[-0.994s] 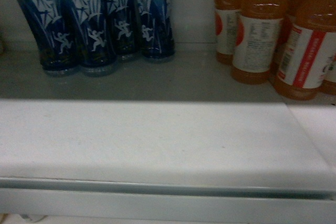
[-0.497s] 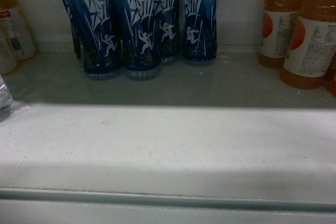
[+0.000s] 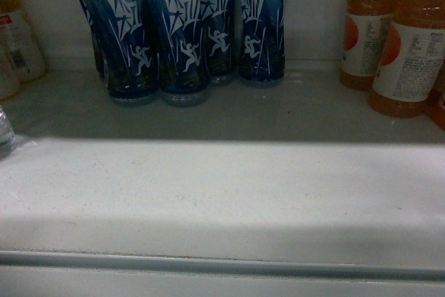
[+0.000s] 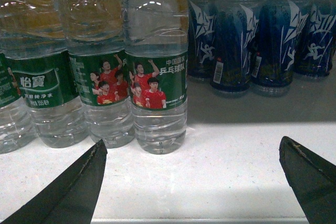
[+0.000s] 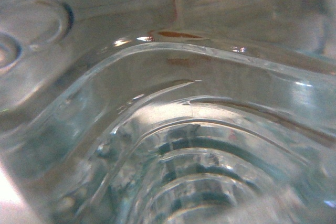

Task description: Move water from second to third shelf

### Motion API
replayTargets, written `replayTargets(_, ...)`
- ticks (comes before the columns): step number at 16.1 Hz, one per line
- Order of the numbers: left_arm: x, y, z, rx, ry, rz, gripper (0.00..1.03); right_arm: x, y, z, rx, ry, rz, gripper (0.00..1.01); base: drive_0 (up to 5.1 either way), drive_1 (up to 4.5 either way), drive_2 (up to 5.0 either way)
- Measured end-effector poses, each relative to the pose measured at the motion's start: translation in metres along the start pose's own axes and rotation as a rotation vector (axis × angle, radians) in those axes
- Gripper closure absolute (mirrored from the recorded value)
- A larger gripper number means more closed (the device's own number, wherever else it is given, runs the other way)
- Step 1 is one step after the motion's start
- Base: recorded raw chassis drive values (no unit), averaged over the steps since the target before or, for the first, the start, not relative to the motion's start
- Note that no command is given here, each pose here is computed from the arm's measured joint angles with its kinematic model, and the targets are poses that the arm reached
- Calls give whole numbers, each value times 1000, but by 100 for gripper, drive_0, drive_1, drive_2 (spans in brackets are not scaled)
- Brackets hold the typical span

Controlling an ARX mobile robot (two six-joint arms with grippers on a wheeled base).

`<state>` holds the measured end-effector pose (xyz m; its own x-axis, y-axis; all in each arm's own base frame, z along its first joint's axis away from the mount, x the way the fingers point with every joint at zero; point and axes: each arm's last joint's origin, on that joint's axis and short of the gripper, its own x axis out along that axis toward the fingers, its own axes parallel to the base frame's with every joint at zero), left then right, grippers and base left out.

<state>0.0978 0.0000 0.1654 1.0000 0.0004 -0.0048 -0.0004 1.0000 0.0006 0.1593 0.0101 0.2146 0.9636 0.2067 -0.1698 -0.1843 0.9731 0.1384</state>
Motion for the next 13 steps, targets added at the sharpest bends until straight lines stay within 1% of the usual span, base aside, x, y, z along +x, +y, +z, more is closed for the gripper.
replayTargets(5,0,0,0,0,0,0,5,0,0,0,0,0,0,58,-494,324,152)
replayTargets(13,0,0,0,0,-1,-1,5,0,0,0,0,1,-4,58,0,0,0)
